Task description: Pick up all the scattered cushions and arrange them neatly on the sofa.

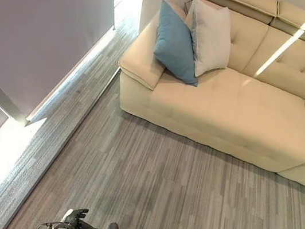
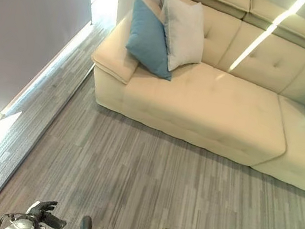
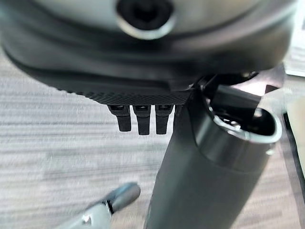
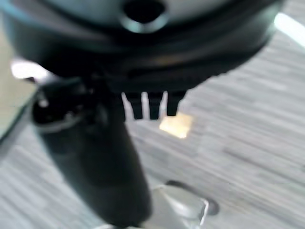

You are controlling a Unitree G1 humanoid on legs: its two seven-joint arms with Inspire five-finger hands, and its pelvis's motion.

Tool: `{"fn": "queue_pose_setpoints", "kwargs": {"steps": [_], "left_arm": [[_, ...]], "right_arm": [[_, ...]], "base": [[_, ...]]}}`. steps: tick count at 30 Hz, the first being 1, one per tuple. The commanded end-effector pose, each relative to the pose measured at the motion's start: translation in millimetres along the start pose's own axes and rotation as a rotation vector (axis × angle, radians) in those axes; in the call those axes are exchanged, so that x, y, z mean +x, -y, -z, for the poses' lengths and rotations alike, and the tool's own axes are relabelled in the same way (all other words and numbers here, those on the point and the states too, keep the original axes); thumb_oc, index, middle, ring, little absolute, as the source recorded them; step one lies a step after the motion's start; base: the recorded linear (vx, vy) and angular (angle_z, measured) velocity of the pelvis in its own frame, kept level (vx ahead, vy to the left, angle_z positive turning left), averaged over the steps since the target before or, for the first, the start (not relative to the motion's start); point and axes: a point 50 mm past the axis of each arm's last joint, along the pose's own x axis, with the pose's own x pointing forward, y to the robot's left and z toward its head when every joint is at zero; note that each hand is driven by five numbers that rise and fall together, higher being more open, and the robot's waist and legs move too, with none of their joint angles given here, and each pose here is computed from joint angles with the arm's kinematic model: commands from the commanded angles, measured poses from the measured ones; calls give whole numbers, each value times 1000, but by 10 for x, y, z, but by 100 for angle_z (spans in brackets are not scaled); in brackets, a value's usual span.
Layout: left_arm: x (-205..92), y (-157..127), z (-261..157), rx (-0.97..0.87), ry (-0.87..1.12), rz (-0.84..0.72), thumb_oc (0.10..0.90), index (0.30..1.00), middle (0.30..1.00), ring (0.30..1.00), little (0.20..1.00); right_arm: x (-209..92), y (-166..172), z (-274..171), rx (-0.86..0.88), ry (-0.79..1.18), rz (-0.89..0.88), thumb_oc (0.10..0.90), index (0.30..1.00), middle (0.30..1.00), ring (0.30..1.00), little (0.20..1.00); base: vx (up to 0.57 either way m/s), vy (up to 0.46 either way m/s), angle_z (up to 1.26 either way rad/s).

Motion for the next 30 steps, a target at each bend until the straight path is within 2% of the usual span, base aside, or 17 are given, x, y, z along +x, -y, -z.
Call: {"fn": "queue_pose_setpoints", "kwargs": {"steps": [1,12,19,26,30], "left_arm": [[-3,-45,-4,-7,18,-16,800,900,900,900,900],[-15,74,45,31,4,30,800,900,900,900,900],[4,86,-111,34,54,37,800,900,900,900,900],[-10,131,-40,49,33,47,800,900,900,900,900],[-15,124,-10,42,25,42,800,900,900,900,900]], "right_arm": [[29,137,-154,-18,63,39,800,900,900,900,900],[-12,156,84,21,-7,39,800,900,900,900,900],[-7,204,77,106,-9,63,800,900,900,900,900],[-19,209,116,93,-17,71,800,900,900,900,900],[-9,181,51,90,7,60,800,900,900,900,900]], "base": [[186,-22,-7],[222,-104,14],[123,-106,-4],[257,82,-5],[304,221,-108]]}}
